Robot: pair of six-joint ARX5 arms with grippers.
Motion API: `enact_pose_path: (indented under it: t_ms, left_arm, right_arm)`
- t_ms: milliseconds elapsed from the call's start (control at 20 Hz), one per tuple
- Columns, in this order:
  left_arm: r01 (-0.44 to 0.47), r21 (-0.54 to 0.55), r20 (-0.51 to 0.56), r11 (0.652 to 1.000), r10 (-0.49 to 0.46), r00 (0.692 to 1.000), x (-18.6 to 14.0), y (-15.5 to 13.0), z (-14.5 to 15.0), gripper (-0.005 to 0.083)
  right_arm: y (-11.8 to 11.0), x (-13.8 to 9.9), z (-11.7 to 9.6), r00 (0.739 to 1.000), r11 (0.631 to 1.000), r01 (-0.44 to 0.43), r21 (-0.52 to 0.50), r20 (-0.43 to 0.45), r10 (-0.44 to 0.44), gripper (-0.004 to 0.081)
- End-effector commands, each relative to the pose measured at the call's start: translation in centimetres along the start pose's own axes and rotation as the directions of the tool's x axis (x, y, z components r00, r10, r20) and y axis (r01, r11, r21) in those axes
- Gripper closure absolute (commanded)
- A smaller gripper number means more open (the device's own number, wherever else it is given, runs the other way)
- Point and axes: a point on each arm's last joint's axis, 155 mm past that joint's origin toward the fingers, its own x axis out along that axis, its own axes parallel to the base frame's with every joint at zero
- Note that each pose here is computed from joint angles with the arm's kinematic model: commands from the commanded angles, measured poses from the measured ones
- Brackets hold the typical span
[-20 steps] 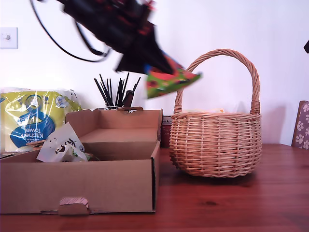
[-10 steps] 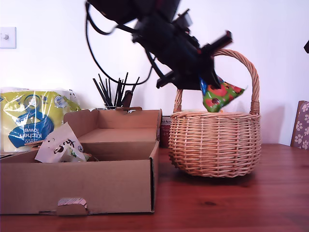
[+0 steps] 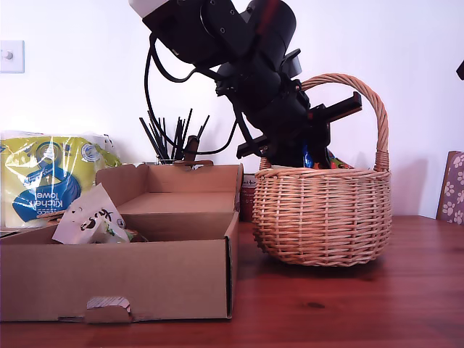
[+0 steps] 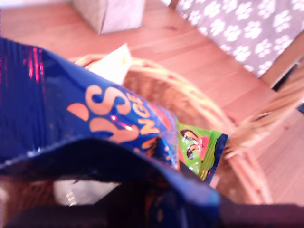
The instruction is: Move the bags of Easter eggs from the cardboard box on the left into the woven basket on the right side.
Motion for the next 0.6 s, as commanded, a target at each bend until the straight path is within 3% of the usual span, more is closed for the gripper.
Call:
enact_pose_path:
  t_ms: [0,100,150,350,550]
  left_arm:
    - [-0.009,-0.001,-0.025,1.0,0.009,1.0,0.6,0.4,-1.4,0.0526]
    - [0.002,0.027,-0.03,1.0,-0.002,1.0,0.6,0.2,-1.5,0.0269]
    - [0.005,0.043,-0.035,0.999,-0.004,0.999,0.6,0.1,-1.6,0.0243]
    - [-0.014,0.082,-0.073,0.997,0.02,0.997,-1.2,0.5,-0.8,0.0243]
    - [-0.029,0.151,-0.026,0.988,0.033,0.999,-5.4,0.3,3.1,0.0263]
  right_arm:
    - [0.1,-0.1,0.3,1.0,1.0,-0.002,-0.003,0.01,0.002,0.0782]
    - [0.1,-0.1,0.3,1.0,1.0,-0.003,-0.003,0.01,0.003,0.0782]
    - [0.1,-0.1,0.3,1.0,1.0,-0.002,-0.003,0.01,0.002,0.0782]
    - [0.1,-0.1,0.3,1.0,1.0,-0.003,-0.003,0.01,0.003,0.0782]
    - [0.1,-0.1,0.3,1.0,1.0,-0.003,-0.003,0.01,0.003,0.0782]
